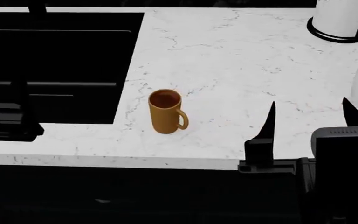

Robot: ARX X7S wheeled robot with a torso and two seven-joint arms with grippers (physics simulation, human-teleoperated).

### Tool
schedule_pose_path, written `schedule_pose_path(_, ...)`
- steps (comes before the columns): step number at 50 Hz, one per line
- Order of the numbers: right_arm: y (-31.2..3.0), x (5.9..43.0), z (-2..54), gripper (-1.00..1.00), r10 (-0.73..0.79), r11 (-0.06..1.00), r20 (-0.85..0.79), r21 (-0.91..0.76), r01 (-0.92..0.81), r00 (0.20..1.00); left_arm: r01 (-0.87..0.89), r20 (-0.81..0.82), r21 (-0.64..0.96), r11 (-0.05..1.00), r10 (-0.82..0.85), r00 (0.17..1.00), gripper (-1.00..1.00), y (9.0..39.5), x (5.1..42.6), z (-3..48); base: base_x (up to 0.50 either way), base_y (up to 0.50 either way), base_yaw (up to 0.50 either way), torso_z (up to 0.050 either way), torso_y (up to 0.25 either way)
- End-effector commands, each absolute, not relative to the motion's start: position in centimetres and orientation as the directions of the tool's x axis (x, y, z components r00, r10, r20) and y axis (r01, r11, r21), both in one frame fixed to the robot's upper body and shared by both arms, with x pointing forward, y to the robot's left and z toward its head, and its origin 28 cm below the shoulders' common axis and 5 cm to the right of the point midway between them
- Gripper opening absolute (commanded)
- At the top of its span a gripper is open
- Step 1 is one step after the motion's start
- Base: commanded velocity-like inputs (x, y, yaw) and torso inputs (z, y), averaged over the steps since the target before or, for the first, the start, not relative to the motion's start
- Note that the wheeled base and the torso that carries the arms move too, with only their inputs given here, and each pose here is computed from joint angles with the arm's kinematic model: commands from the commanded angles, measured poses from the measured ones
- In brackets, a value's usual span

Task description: Stack the cups from largest to smallest.

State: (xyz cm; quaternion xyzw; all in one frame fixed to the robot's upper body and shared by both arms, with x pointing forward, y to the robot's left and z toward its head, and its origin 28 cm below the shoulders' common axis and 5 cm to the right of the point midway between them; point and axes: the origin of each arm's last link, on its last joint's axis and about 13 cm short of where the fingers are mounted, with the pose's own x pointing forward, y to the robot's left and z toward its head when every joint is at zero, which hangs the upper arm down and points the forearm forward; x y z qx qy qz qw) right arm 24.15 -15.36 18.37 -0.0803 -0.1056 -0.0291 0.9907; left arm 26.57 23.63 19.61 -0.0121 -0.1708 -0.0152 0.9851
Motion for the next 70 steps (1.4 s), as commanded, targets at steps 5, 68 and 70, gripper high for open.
schedule_pose_path(5,-15.5,24.4,18.5,1.00,-0.040,0.987,0.225,-0.142,0.073,0.974,0.010,0.325,-0.017,1.000,-0.004,0.946,1.00,23.9,27.1,19.4,0.00,-0.50,0.00,0.000,0.000)
schedule_pose_path(68,-14.7,24.3,18.4,1.00,0.020,0.987,0.216,-0.161,0.015,0.976,-0.001,0.332,-0.021,1.000,0.008,0.943,1.00,24.2,26.7,19.5,0.19,-0.04,0.00,0.000,0.000)
schedule_pose_path(70,-14.6,24.3,18.6,1.00,0.048,0.986,0.215,-0.164,-0.013,0.975,0.000,0.332,-0.022,1.000,0.007,0.943,1.00,24.2,26.7,19.5,0.00,0.00,0.00,0.000,0.000)
